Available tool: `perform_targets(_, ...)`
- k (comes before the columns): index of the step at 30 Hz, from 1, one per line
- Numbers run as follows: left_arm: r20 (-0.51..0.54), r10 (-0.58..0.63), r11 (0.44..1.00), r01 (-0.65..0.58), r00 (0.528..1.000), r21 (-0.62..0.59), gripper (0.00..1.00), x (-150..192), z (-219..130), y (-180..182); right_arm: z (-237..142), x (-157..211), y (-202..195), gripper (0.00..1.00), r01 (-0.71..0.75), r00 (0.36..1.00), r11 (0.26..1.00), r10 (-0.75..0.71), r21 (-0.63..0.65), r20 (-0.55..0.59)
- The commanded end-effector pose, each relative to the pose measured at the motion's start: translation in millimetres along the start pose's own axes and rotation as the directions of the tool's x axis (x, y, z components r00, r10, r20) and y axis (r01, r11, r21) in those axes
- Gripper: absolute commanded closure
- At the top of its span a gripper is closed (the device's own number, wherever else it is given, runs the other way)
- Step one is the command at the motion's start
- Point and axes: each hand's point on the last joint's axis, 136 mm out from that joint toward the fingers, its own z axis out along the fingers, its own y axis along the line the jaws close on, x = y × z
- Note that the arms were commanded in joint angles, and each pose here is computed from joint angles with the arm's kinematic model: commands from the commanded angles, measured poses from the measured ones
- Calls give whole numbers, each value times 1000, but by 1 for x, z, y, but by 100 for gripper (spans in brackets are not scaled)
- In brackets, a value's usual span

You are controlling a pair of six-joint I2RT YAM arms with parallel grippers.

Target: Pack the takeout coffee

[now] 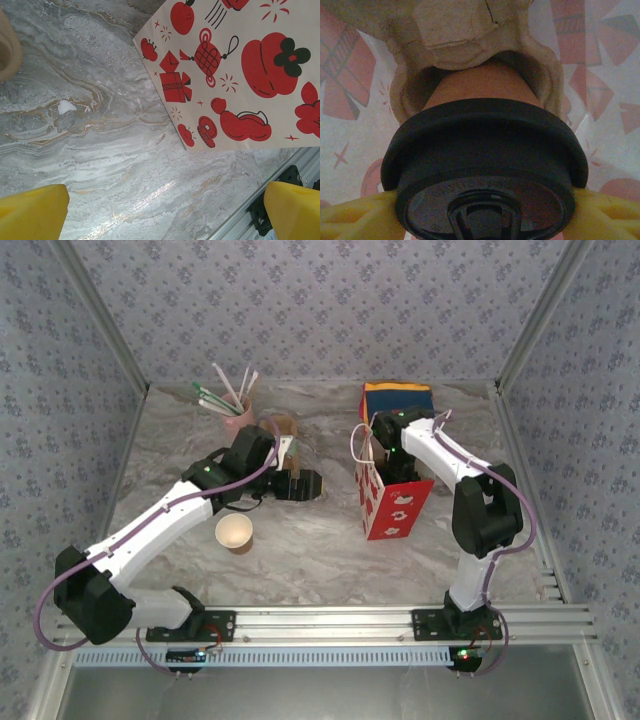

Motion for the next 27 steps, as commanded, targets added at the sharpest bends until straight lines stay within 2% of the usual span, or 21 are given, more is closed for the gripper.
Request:
perform_targets(1, 13, 32, 999, -32, 999, 18, 0, -6, -1, -8, 28, -23, 12, 23, 5, 999, 1000, -5, -11, 36)
perform_targets(27, 14, 34, 999, -34, 999, 16, 0, -7, -1, -7, 26, -24, 12, 21, 3, 999, 1000, -2, -8, 38)
